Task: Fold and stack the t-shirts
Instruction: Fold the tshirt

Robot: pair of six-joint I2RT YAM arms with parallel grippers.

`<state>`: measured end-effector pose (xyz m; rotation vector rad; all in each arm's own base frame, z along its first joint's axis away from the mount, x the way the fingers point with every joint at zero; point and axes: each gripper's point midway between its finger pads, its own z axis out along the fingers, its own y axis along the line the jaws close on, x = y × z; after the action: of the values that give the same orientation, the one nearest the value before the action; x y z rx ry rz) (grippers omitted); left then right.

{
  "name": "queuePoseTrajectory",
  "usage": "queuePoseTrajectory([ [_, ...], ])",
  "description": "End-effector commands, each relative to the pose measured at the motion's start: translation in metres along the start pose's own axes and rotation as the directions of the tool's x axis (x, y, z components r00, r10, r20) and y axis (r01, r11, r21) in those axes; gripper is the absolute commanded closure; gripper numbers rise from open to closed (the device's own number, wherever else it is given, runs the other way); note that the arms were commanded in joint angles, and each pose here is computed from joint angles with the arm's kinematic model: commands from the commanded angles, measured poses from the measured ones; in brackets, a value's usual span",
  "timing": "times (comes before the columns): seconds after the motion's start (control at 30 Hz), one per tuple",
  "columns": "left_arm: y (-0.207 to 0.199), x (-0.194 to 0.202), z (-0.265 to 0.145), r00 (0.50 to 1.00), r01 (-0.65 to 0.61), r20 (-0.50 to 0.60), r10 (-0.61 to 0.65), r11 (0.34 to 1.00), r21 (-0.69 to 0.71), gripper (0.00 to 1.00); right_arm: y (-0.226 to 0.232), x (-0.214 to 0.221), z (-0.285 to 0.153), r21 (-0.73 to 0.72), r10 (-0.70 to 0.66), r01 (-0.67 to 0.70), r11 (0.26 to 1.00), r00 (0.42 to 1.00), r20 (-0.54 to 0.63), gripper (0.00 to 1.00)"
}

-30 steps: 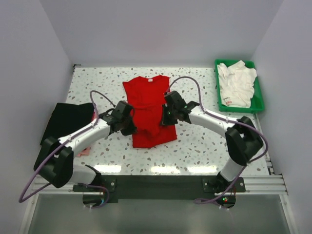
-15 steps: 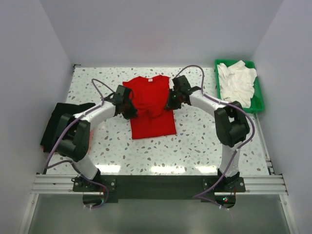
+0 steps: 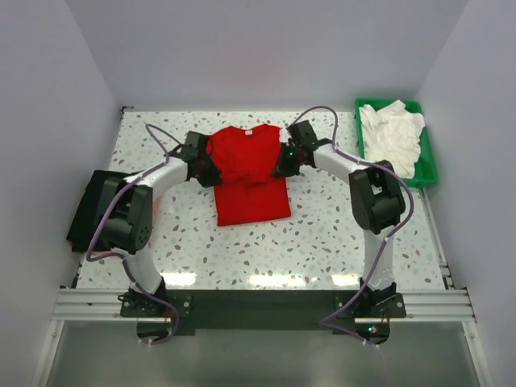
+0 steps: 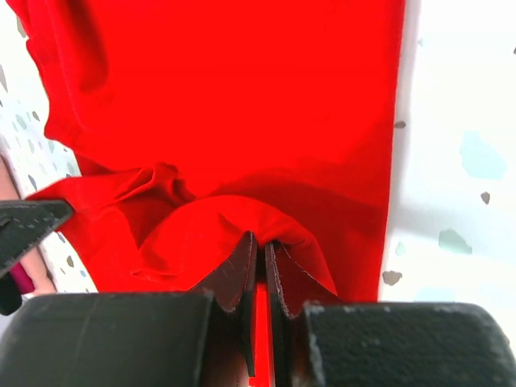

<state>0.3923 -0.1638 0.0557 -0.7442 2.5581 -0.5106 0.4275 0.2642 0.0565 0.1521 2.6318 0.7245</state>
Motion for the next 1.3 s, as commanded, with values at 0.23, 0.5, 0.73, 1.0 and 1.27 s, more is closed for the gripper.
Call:
queuePoseTrajectory([
  [0.23,-0.018,-0.035,0.0,0.998,-0.041,0.041,0.037,0.995,0.091,0.93,0.006,-0.04,-0.007,-0.063,0.02,-0.015,0.998,0.997,0.072,0.88],
  [0.5,-0.016,-0.058,-0.015,0.996,-0.038,0.089,0.028,0.993,0.114,0.49,0.004,-0.059,-0.023,-0.071,0.017,-0.009,0.997,0.993,0.117,0.52],
  [0.73,-0.012,-0.047,-0.04,0.992,-0.047,0.125,0.033,0.993,0.112,0.43,0.005,-0.054,-0.056,-0.014,-0.046,0.05,0.999,0.978,0.204,0.5],
  [1.0,-0.032,0.002,-0.025,0.993,-0.098,0.07,0.091,0.991,0.094,0.82,0.037,-0.019,-0.029,0.04,-0.205,0.201,0.979,0.966,0.156,0.57],
  [1.27,-0.043,-0.007,0.018,0.994,-0.11,0.03,0.108,0.992,0.059,1.0,0.059,-0.028,0.006,-0.02,-0.233,0.237,0.971,0.964,0.125,0.61],
])
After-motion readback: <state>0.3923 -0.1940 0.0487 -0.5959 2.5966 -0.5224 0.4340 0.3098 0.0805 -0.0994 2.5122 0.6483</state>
